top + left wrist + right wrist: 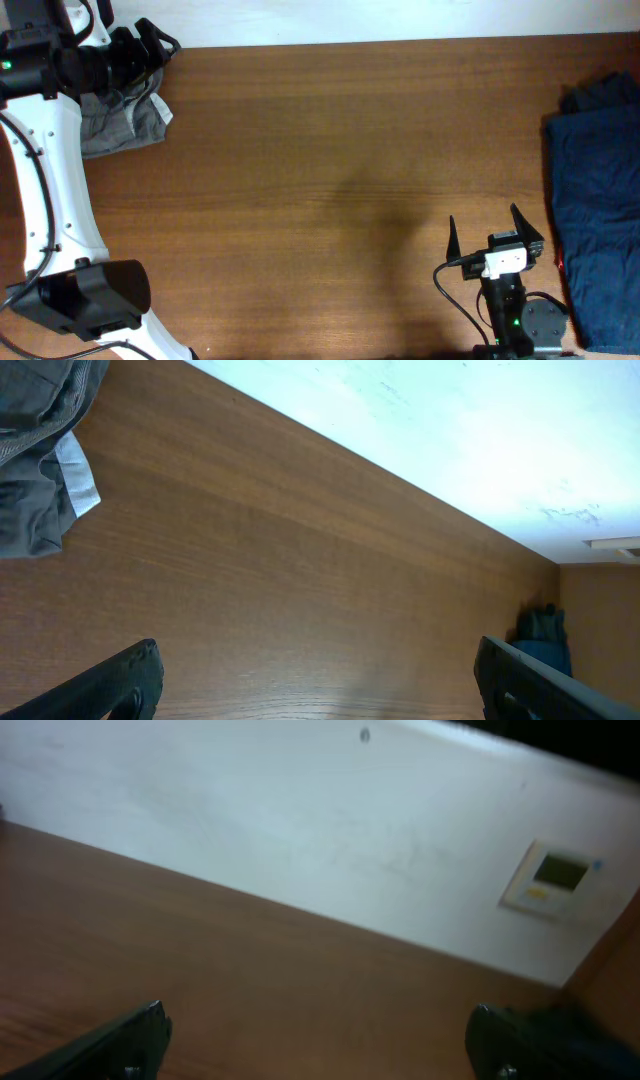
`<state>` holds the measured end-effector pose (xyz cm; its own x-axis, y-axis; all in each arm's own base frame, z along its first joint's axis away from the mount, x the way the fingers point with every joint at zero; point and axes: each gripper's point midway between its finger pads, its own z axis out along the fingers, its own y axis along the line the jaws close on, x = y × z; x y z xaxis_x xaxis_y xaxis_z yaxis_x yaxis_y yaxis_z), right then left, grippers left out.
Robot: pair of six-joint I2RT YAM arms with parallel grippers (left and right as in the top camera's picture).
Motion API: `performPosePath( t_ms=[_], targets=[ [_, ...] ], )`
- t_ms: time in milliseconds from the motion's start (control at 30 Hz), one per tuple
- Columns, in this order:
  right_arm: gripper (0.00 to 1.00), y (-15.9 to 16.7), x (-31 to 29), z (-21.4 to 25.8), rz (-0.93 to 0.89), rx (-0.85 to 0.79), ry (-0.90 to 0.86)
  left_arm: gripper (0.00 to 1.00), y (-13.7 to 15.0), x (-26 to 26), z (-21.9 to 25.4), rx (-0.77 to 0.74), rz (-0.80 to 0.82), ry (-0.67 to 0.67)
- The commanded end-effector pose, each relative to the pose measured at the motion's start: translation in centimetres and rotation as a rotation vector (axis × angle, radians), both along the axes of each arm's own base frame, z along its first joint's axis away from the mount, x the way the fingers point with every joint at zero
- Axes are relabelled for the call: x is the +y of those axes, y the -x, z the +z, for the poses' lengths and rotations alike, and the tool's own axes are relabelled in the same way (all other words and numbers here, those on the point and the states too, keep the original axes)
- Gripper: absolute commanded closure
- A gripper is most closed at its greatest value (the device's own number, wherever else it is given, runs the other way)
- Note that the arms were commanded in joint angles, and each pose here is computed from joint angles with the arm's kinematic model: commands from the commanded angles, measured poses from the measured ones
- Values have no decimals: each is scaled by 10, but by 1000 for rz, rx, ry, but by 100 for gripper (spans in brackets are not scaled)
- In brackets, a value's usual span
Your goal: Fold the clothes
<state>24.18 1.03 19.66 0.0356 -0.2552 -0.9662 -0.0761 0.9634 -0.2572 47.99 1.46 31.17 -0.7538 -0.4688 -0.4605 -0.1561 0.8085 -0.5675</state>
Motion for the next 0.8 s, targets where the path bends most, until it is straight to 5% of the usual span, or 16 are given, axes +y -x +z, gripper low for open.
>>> performPosePath(
  t_ms=[0,767],
  targets=[
    [1,-2,-2,-13,-16,19,-58,1,0,0,0,-7,-13,-13],
    [1,-4,-14,-39,-89,92,-145,1,0,-1,0,-7,-14,-13]
  ],
)
